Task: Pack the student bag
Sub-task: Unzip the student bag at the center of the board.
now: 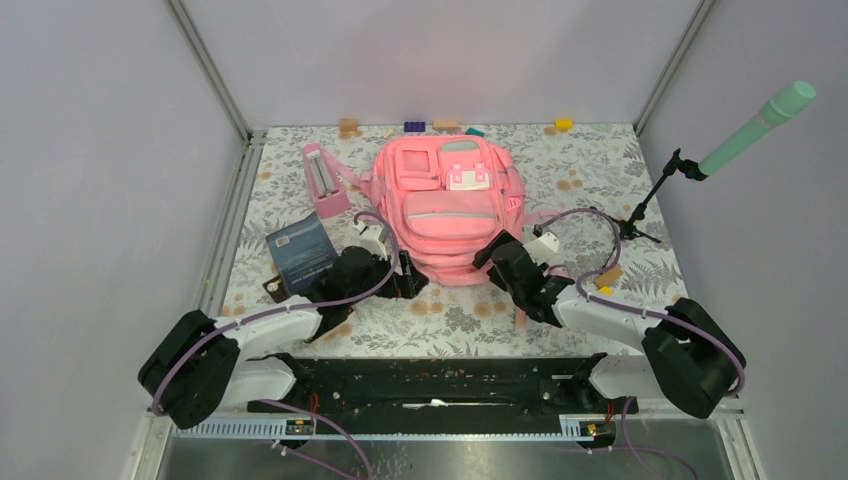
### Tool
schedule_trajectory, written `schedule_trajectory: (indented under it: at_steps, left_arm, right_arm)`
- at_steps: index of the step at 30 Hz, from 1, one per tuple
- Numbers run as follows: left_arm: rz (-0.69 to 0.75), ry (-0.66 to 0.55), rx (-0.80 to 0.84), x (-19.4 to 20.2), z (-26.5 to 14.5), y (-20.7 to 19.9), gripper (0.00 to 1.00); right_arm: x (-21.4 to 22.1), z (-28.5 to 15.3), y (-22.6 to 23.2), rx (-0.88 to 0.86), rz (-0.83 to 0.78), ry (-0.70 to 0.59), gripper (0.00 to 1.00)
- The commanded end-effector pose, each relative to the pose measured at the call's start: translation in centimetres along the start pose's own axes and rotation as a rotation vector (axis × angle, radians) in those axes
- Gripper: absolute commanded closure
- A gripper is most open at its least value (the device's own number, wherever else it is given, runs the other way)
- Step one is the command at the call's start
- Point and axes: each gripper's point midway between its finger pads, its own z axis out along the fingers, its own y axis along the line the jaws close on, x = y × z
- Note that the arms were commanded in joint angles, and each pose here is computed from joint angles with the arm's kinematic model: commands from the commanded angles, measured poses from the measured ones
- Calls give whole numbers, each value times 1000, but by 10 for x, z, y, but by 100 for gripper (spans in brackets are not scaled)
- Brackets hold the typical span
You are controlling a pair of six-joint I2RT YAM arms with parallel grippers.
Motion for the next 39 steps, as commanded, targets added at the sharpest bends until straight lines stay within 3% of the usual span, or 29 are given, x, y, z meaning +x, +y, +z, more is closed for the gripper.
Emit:
schedule_trajectory:
  at_steps: [1, 5, 9, 11, 20, 27, 35, 39]
  left_arm:
    - [39, -109, 5, -36, 13, -12, 5]
    - [110, -135, 18, -52, 11, -22, 5]
    - [271, -108, 14, -72, 7, -40, 4]
    - [365, -56, 33, -72, 11, -51, 4]
    - [580, 156, 54, -45, 42, -67, 3]
    - [682, 182, 10, -40, 58, -57, 3]
    - [726, 106, -59, -55, 69, -56, 20]
    - [740, 123, -62, -53, 76, -56, 27]
  right_arm:
    - [-3, 8, 15, -55, 116, -13, 5]
    - [4, 19, 11, -39, 108, 11, 7]
    - [10, 26, 3, -25, 119, 22, 13]
    - [10, 25, 2, -40, 134, 19, 16]
    - [12, 15, -1, -82, 140, 33, 11]
    - [3, 3, -5, -112, 159, 4, 11]
    - [4, 0, -4, -132, 160, 8, 13]
    - [5, -1, -3, -143, 165, 14, 14]
